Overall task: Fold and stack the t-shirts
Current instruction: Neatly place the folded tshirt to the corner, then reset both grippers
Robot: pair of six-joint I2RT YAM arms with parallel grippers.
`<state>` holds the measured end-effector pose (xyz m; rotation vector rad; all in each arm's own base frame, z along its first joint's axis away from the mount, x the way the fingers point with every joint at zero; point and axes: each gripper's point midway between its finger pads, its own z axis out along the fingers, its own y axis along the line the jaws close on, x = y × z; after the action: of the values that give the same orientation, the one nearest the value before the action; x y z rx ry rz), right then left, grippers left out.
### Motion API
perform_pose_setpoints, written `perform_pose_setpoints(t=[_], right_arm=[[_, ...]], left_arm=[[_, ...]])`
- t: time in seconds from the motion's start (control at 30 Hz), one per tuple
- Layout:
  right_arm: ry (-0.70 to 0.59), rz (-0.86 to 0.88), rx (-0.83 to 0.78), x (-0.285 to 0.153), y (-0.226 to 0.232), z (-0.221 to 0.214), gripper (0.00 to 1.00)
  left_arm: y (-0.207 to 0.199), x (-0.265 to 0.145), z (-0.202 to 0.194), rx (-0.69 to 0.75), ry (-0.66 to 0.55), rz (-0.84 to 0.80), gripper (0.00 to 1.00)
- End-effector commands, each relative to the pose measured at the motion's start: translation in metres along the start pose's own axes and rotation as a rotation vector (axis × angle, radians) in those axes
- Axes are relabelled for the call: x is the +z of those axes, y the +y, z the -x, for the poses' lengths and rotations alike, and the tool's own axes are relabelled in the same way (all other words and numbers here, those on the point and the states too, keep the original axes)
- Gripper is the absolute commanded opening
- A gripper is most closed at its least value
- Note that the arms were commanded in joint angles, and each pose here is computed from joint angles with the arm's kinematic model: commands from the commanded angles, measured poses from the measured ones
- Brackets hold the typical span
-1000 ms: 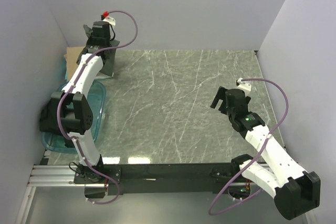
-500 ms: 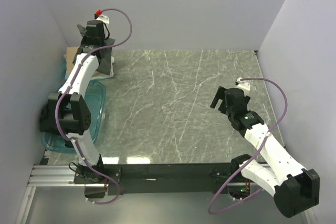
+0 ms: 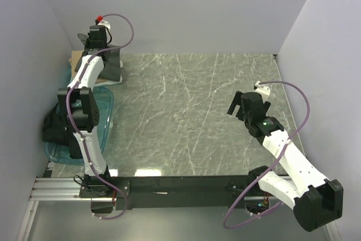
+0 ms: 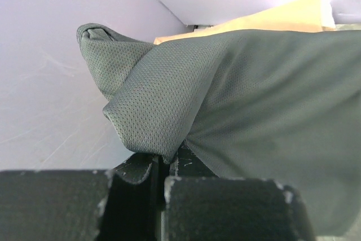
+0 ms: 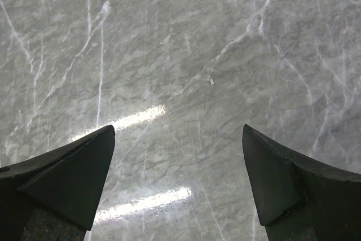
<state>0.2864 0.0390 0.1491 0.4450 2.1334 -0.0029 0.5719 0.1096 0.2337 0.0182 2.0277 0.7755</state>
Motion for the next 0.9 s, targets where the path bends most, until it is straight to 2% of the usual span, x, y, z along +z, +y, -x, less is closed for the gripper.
perform_pose_setpoints(t=[0.0, 0.2, 0.27, 0.3, 0.37, 0.47, 0.63, 0.8, 0.87], right_arm=[[-0.051, -0.034, 0.010, -0.004, -0.002, 0.024, 1.00], [-0.051, -0.047, 0.010, -0.005, -0.001, 0.029, 1.00], [-0.049, -0.055, 0.010, -0.004, -0.002, 0.029, 1.00], [-0.051, -0.059, 0.012, -0.004, -0.002, 0.030, 1.00], [-0.046, -0.080, 0.007, -0.003, -0.005, 0.029, 1.00], [-0.037, -0.102, 0.000, -0.005, -0.008, 0.030, 1.00], [-0.056, -0.097, 0.016, -0.009, -0.010, 0.033, 1.00], [-0.082, -0.064, 0.036, -0.015, -0.009, 0.035, 1.00], [-0.086, -0.042, 0.042, -0.017, -0.006, 0.036, 1.00]], left_arm=[[0.030, 0.007, 0.033, -0.105, -0.101, 0.083, 0.01], [0.031, 0.031, 0.017, -0.105, -0.082, 0.117, 0.01], [0.038, 0.037, 0.009, -0.111, -0.064, 0.166, 0.07], [0.039, 0.042, 0.006, -0.120, -0.063, 0.179, 0.25], [0.043, 0.047, 0.004, -0.145, -0.062, 0.195, 0.48], [0.053, 0.051, 0.004, -0.177, -0.057, 0.244, 0.99], [0.064, 0.042, 0.021, -0.253, -0.081, 0.270, 0.99], [0.067, 0.008, 0.051, -0.382, -0.119, 0.188, 0.99], [0.055, -0.008, 0.058, -0.444, -0.124, 0.141, 0.99]])
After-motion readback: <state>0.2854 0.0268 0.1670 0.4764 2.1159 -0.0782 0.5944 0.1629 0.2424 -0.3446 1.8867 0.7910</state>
